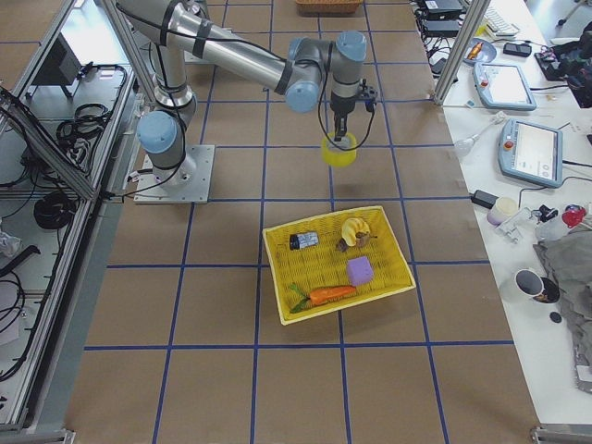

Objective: Transfer tape with both arms
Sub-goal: 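Grasp the yellow tape roll with the right gripper and lift it, then carry the tape roll to the table center and release it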

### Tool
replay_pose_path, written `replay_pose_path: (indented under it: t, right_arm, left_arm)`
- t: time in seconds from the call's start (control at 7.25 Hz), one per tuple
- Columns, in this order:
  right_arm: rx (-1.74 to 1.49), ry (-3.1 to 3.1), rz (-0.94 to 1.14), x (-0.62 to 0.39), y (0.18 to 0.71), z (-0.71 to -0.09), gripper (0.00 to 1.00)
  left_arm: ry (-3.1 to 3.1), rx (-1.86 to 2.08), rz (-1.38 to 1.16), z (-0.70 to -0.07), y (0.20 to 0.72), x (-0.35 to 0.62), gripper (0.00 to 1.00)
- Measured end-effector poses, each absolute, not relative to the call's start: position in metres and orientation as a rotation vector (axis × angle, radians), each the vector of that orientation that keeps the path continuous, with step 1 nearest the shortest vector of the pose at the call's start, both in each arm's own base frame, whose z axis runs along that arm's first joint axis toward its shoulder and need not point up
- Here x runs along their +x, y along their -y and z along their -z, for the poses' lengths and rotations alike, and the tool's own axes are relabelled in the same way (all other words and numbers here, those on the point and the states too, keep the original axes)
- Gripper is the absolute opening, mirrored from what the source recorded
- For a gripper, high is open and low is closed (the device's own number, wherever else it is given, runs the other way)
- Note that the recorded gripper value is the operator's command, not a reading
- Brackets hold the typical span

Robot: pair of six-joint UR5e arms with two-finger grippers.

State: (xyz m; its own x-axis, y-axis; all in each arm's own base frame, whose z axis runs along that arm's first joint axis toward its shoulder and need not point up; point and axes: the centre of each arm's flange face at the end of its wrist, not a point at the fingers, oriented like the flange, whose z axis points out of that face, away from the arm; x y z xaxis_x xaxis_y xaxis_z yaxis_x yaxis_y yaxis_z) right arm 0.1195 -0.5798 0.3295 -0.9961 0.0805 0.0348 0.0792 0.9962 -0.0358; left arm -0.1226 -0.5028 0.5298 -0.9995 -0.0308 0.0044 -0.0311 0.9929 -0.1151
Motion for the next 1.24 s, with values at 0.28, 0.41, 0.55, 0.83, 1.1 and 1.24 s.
replay_pose_path:
  t: [0.28, 0.41, 0.55, 0.83, 1.1, 1.24]
  right_arm:
    - [-0.373, 3.165, -0.047, 0.255, 0.608, -0.305, 0.0]
    - [-0.487, 3.194, -0.021, 0.3, 0.617, -0.285, 0.0]
    - [-0.59, 3.207, 0.008, 0.331, 0.62, -0.263, 0.0]
    - [-0.68, 3.197, 0.061, 0.361, 0.617, -0.233, 0.0]
    - [-0.735, 3.203, 0.119, 0.371, 0.612, -0.222, 0.99]
    - [-0.743, 3.212, 0.127, 0.374, 0.612, -0.222, 1.0]
  left_arm:
    - [3.133, 0.047, -0.182, -0.53, 0.503, -0.121, 1.0]
    - [3.133, 0.048, -0.183, -0.53, 0.503, -0.121, 1.0]
    - [3.132, 0.047, -0.183, -0.53, 0.503, -0.121, 1.0]
    - [3.132, 0.048, -0.184, -0.531, 0.503, -0.121, 1.0]
    - [3.132, 0.04, -0.179, -0.529, 0.504, -0.124, 1.0]
    - [3.133, 0.043, -0.172, -0.524, 0.509, -0.124, 1.0]
